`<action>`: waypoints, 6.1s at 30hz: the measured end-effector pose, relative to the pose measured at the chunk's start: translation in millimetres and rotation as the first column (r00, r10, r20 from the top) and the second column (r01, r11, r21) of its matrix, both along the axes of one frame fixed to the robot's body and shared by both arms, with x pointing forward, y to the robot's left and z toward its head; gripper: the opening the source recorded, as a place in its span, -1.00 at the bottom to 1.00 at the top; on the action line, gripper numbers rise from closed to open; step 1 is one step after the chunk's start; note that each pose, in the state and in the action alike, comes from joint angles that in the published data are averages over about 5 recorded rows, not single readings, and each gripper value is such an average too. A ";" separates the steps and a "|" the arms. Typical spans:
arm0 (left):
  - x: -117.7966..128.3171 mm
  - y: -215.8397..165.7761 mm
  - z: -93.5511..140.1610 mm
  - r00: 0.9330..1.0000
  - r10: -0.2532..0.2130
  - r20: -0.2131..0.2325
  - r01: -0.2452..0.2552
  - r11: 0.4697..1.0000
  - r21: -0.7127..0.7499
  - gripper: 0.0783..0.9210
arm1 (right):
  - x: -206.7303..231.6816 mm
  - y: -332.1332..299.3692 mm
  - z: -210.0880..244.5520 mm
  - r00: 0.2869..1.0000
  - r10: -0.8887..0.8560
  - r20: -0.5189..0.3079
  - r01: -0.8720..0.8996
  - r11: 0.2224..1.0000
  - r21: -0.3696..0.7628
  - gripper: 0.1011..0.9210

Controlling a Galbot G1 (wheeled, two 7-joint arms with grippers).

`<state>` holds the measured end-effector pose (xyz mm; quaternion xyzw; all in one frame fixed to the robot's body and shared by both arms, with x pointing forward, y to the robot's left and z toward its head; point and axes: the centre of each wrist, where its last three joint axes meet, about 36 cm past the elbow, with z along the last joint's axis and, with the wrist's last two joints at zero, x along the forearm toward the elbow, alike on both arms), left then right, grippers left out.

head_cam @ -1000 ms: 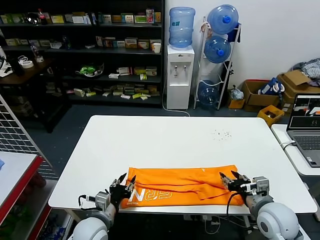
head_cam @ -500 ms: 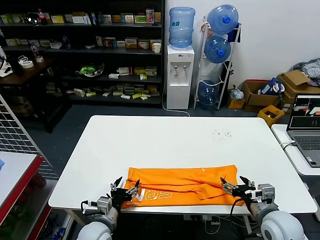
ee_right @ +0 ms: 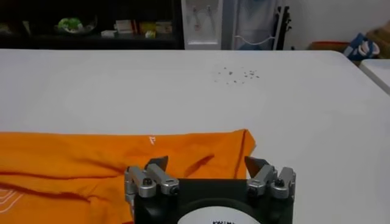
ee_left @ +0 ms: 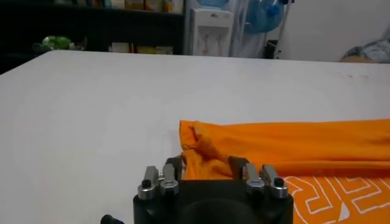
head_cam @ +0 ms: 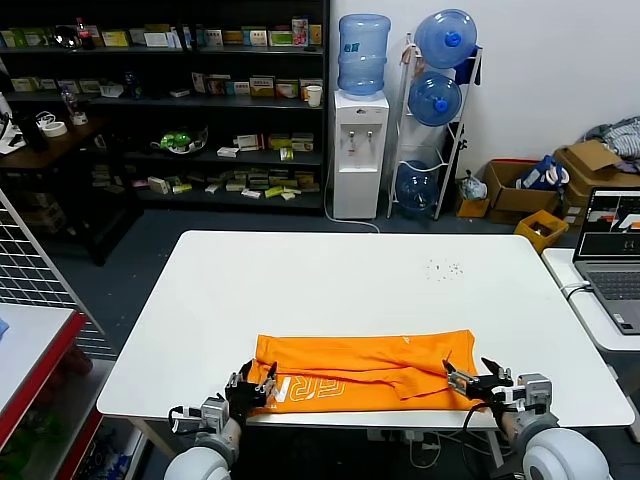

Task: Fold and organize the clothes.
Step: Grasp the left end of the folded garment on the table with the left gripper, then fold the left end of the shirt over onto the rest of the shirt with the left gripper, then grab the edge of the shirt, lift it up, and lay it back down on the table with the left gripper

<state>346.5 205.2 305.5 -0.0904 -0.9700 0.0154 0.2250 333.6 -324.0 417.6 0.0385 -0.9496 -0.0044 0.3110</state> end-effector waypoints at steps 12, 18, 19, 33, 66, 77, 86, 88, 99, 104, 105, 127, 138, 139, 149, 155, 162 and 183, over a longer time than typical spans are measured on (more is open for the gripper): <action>1.6 -2.6 -6.6 1.000 0.024 -0.005 -0.024 1.000 -0.001 -0.75 | -1.5 3.5 -6.8 1.000 0.001 -0.004 -0.001 1.000 0.001 0.76; -1.7 -3.4 -3.2 0.999 0.034 -0.007 -0.034 0.999 0.001 -0.94 | -2.2 5.4 -8.0 1.000 0.003 0.000 -0.003 1.000 0.002 0.76; -2.5 -2.9 -1.6 0.999 0.035 -0.008 -0.035 0.999 0.002 -0.94 | -2.2 5.6 -7.9 1.000 0.004 0.000 -0.004 1.000 0.002 0.76; 0.0 41.4 36.3 0.998 0.068 0.007 -0.068 0.996 0.060 -0.94 | 3.2 15.7 -4.1 0.999 0.029 0.025 -0.030 0.999 0.017 0.76; 20.2 115.6 121.7 0.987 0.146 -0.065 -0.139 0.985 0.100 -0.94 | 1.5 30.6 -10.6 0.999 0.022 0.040 -0.024 0.999 0.036 0.76; 27.0 16.3 115.7 0.985 0.079 -0.155 -0.101 0.985 -0.141 -0.94 | -3.0 35.3 -15.0 1.000 -0.001 0.023 0.000 0.999 0.045 0.76; 43.1 -38.7 115.0 0.986 0.027 -0.166 -0.064 0.973 -0.223 -0.94 | -4.3 35.7 -15.2 1.000 -0.006 0.020 0.005 0.999 0.047 0.76; 45.1 -47.2 116.0 0.986 0.020 -0.166 -0.059 0.970 -0.235 -0.94 | -4.3 35.5 -15.2 1.000 -0.006 0.020 0.005 0.999 0.047 0.76; 51.4 -72.1 117.2 0.985 -0.004 -0.174 -0.046 0.960 -0.277 -0.70 | -3.4 34.0 -16.4 1.000 -0.007 0.017 0.006 0.999 0.044 0.76; 49.4 -74.2 120.3 0.983 -0.009 -0.183 -0.046 0.955 -0.292 -0.38 | -1.9 33.8 -18.4 1.000 -0.006 0.014 0.006 0.999 0.042 0.76; 48.6 -74.1 121.3 0.983 -0.010 -0.185 -0.046 0.954 -0.295 -0.29 | -1.5 34.0 -18.7 1.000 -0.006 0.013 0.005 0.999 0.042 0.76; 47.3 65.2 89.5 0.978 0.043 -0.202 -0.079 0.982 -0.174 0.77 | 5.9 43.5 -21.7 1.000 0.018 0.014 -0.019 0.998 0.056 0.76; 58.0 104.9 65.8 0.970 -0.009 -0.241 -0.032 0.986 -0.165 0.77 | 0.9 36.7 -20.1 1.000 0.007 0.015 -0.007 0.999 0.049 0.76; 59.2 106.8 64.4 0.970 -0.010 -0.242 -0.031 0.986 -0.163 0.77 | 0.7 36.7 -20.2 1.000 0.006 0.014 -0.006 0.999 0.050 0.76; 63.4 115.9 57.7 0.969 -0.021 -0.245 -0.018 0.988 -0.156 0.51 | 0.9 36.9 -20.5 1.000 0.005 0.013 -0.006 0.999 0.050 0.76; 63.9 115.5 54.2 0.968 -0.026 -0.249 -0.015 0.987 -0.161 0.10 | 0.5 35.8 -20.5 1.000 0.004 0.012 -0.005 0.999 0.048 0.76; 64.7 112.0 51.3 0.966 -0.036 -0.254 -0.009 0.985 -0.171 -0.40 | 0.3 35.0 -20.5 1.000 0.003 0.011 -0.003 0.999 0.047 0.76; 59.7 101.8 72.5 0.973 -0.046 -0.226 0.002 0.982 -0.189 -0.96 | 0.0 35.2 -22.0 1.000 -0.001 0.015 0.001 0.999 0.051 0.76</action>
